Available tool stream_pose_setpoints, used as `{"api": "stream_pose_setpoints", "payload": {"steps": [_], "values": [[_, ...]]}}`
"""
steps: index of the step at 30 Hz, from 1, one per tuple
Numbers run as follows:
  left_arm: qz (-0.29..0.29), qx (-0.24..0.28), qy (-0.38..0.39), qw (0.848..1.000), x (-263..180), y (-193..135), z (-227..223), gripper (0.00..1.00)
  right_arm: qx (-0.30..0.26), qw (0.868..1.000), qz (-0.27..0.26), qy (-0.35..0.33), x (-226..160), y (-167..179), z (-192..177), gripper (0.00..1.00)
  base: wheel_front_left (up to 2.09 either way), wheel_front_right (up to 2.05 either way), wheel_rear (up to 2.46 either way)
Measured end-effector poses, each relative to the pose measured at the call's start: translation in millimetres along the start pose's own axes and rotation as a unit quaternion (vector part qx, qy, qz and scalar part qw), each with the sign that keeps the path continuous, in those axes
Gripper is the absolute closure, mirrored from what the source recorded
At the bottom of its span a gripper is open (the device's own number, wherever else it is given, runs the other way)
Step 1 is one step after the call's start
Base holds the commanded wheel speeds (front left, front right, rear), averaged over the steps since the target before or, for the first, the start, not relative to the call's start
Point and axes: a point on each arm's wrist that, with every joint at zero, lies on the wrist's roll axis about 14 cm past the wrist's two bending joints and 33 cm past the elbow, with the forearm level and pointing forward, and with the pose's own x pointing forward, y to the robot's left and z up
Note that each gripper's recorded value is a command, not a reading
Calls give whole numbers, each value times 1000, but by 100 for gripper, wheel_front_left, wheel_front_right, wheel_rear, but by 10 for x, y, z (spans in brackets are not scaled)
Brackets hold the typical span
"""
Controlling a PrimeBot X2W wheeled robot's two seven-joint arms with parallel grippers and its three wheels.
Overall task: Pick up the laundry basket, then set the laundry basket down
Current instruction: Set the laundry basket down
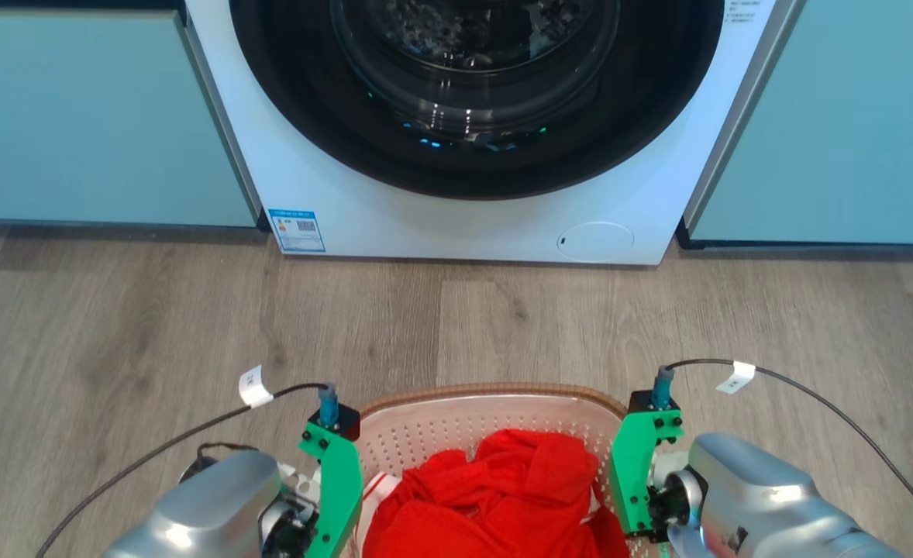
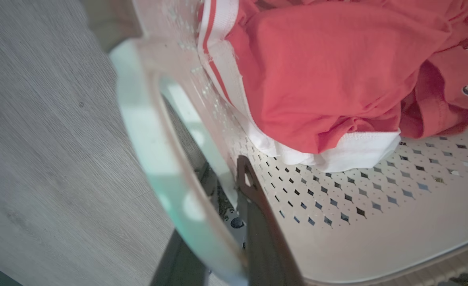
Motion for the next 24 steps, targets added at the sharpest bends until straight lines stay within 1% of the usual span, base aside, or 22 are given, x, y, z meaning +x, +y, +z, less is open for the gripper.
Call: {"api": "stream_pose_setpoints", "payload": {"steps": [12, 19, 24], "values": [[-7, -6, 5, 1000, 114, 78, 91, 100, 5, 1000, 1, -1, 124, -98, 124, 100, 0, 0, 0], [-3, -3, -12, 1000, 240, 249, 323, 100, 16, 1000, 2, -27, 259, -245, 418, 100, 0, 0, 0], [0, 0, -18, 1000, 422, 385, 483, 100, 27, 999, 2, -40, 441, -391, 596, 100, 0, 0, 0]]}}
